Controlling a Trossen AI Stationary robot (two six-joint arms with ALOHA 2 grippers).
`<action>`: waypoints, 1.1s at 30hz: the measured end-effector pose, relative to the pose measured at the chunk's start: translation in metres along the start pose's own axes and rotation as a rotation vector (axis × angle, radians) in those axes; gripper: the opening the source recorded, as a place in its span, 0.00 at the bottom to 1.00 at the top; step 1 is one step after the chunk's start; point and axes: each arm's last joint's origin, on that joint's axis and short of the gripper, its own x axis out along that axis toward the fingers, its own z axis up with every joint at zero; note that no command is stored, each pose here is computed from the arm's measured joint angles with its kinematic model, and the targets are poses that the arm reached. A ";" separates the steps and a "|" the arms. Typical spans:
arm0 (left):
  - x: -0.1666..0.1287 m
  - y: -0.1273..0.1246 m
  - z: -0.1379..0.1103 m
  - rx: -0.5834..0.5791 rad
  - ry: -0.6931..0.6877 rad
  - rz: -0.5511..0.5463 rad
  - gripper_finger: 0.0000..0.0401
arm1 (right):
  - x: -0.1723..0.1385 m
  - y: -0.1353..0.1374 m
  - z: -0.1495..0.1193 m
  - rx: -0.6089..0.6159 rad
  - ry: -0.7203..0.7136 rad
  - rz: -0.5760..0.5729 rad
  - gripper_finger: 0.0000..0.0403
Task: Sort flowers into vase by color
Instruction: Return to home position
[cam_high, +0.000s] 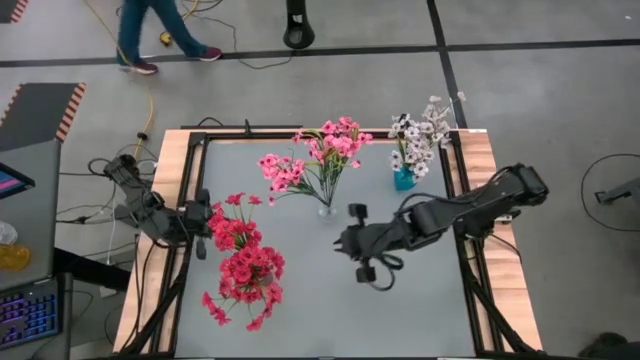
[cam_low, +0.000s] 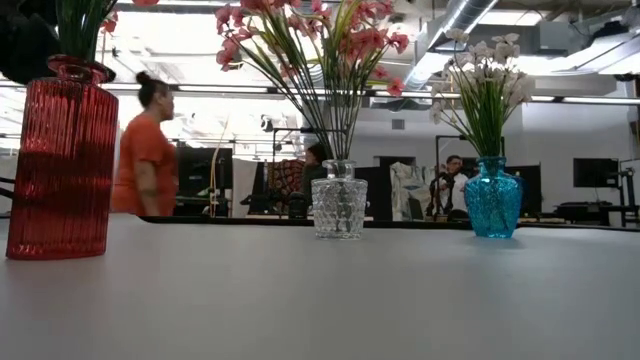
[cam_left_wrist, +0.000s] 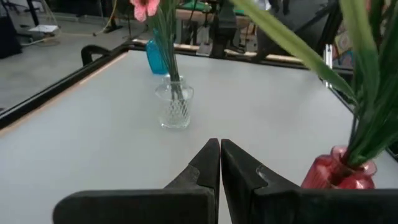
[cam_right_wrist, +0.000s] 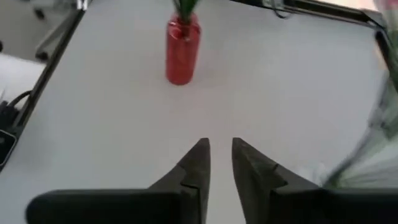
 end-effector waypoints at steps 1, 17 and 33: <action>0.001 -0.001 -0.002 -0.008 -0.007 0.003 0.00 | -0.005 -0.002 -0.007 0.020 -0.019 -0.005 0.21; 0.027 0.002 -0.019 0.070 -0.131 0.028 0.00 | -0.054 -0.036 -0.122 0.190 -0.425 -0.021 0.17; 0.040 0.026 -0.015 0.162 -0.140 0.055 0.00 | -0.075 -0.057 -0.189 0.283 -0.624 -0.085 0.17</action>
